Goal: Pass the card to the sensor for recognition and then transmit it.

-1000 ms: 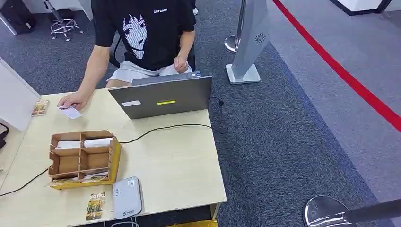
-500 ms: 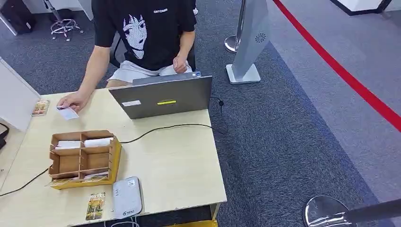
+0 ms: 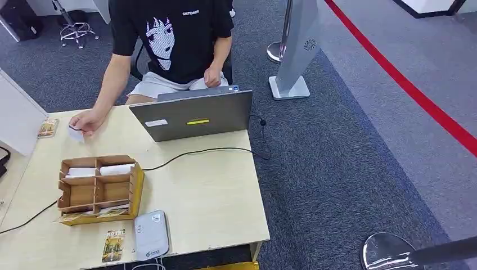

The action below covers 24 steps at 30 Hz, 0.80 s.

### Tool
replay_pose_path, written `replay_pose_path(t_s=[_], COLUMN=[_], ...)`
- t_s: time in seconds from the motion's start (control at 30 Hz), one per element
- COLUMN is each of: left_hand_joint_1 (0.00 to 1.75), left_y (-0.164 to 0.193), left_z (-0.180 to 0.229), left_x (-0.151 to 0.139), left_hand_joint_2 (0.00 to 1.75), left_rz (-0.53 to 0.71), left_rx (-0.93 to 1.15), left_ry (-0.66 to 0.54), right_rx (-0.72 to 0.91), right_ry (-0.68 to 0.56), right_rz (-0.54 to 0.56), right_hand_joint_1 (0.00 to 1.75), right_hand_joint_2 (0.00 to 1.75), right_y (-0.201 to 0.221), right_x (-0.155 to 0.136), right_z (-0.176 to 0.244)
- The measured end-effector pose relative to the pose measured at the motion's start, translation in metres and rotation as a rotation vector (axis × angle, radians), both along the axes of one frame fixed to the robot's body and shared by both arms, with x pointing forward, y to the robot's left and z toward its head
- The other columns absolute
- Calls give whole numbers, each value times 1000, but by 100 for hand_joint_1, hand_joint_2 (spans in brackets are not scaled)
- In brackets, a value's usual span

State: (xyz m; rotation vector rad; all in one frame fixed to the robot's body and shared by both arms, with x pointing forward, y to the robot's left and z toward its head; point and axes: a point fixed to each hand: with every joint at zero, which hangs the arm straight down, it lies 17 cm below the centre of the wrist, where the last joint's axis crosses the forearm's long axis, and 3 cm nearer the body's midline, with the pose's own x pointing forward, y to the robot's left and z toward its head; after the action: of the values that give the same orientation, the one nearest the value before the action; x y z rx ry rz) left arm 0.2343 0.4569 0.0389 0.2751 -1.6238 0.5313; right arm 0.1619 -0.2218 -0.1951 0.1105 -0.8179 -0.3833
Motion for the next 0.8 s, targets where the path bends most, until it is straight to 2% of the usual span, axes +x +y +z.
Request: replay_pose_path(t_s=[0.27,0.53,0.8], left_hand_joint_1=[0,0,0], left_y=[-12,-35,-55], left_z=[62,106,137], left_x=[37,83,125], left_hand_joint_2=[175,175,175], left_rz=[-86,-178,-243], left_rx=[220,406,589], left_ry=[-54,-60,-40], right_rx=[-45,-71,-179], right_ry=[-12,-22,-20], right_rz=[-15,-10,78], right_hand_joint_1=[0,0,0], right_hand_joint_2=[175,175,175], right_y=[-21,-29,-26], right_x=[4,5,6], right_z=[-3,-7,-12])
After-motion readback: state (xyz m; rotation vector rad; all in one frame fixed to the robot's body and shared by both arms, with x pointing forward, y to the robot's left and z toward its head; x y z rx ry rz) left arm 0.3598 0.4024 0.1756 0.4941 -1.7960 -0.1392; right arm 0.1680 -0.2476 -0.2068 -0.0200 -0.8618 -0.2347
